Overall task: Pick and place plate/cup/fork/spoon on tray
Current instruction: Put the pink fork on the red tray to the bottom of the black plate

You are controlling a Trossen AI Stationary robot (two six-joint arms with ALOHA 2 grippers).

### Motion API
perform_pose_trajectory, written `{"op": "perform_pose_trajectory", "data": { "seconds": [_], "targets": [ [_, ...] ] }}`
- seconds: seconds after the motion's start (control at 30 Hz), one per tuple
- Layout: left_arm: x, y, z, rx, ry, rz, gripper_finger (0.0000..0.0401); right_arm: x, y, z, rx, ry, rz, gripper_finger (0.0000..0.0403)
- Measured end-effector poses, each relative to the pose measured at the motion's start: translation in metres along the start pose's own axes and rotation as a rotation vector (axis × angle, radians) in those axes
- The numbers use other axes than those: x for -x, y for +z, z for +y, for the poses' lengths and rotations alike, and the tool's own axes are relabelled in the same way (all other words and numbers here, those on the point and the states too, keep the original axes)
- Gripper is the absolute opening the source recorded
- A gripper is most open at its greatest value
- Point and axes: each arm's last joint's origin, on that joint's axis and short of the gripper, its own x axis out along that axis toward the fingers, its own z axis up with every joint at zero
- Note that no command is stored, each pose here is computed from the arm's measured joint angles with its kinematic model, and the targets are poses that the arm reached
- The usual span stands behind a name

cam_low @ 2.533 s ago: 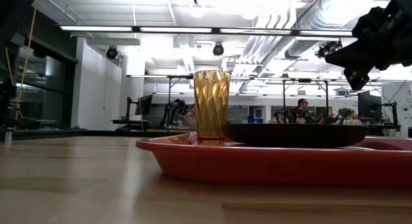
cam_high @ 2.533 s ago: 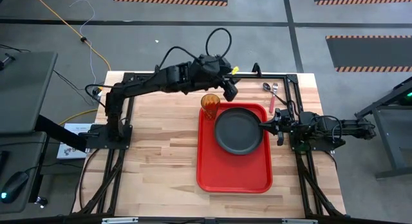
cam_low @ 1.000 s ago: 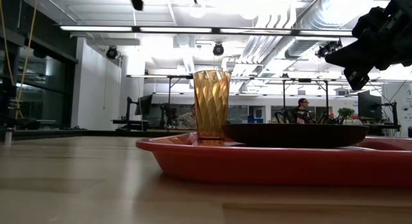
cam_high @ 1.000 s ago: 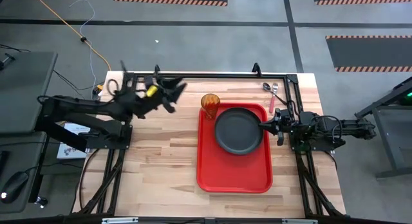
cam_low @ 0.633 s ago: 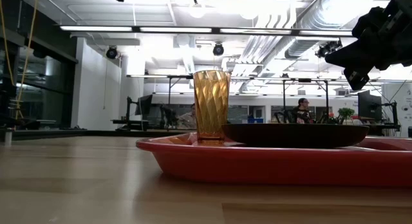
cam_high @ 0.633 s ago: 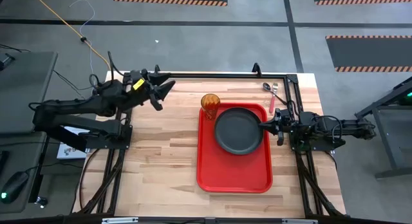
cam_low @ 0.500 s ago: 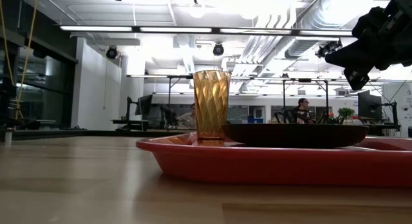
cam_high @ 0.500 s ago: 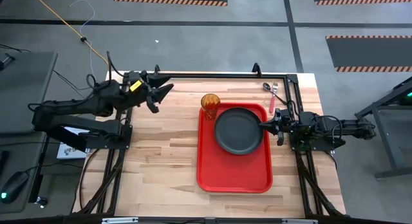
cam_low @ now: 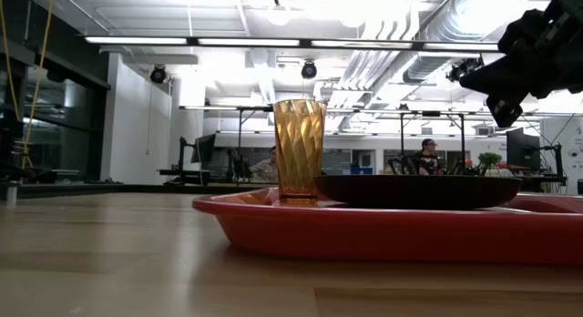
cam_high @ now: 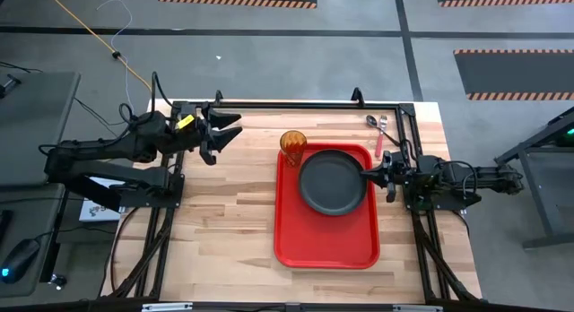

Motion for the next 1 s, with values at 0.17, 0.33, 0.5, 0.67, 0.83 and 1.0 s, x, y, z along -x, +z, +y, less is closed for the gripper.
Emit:
{"op": "perform_pose_trajectory", "data": {
  "seconds": [0.17, 0.33, 0.5, 0.67, 0.83, 1.0],
  "targets": [
    [0.0, 0.0, 0.0, -0.002, 0.005, -0.002, 0.0211, 0.0, 0.006, 0.003, -0.137, 0.035, -0.062, 0.0],
    [0.0, 0.0, 0.0, -0.044, 0.006, -0.002, 0.0211, 0.001, 0.014, 0.006, -0.298, 0.077, -0.137, 0.0],
    [0.0, 0.0, 0.0, -0.051, 0.006, -0.002, 0.0211, 0.004, 0.025, 0.006, -0.421, 0.022, -0.309, 0.0],
    [0.0, 0.0, 0.0, -0.035, 0.006, -0.003, 0.0211, 0.008, 0.034, 0.004, -0.482, -0.095, -0.502, 0.0],
    [0.0, 0.0, 0.0, -0.072, 0.006, -0.003, 0.0211, 0.011, 0.038, 0.002, -0.504, -0.183, -0.605, 0.0005],
    [0.0, 0.0, 0.0, -0.131, 0.007, -0.003, 0.0211, 0.012, 0.039, 0.0, -0.502, -0.258, -0.647, 0.0022]
  ]
}}
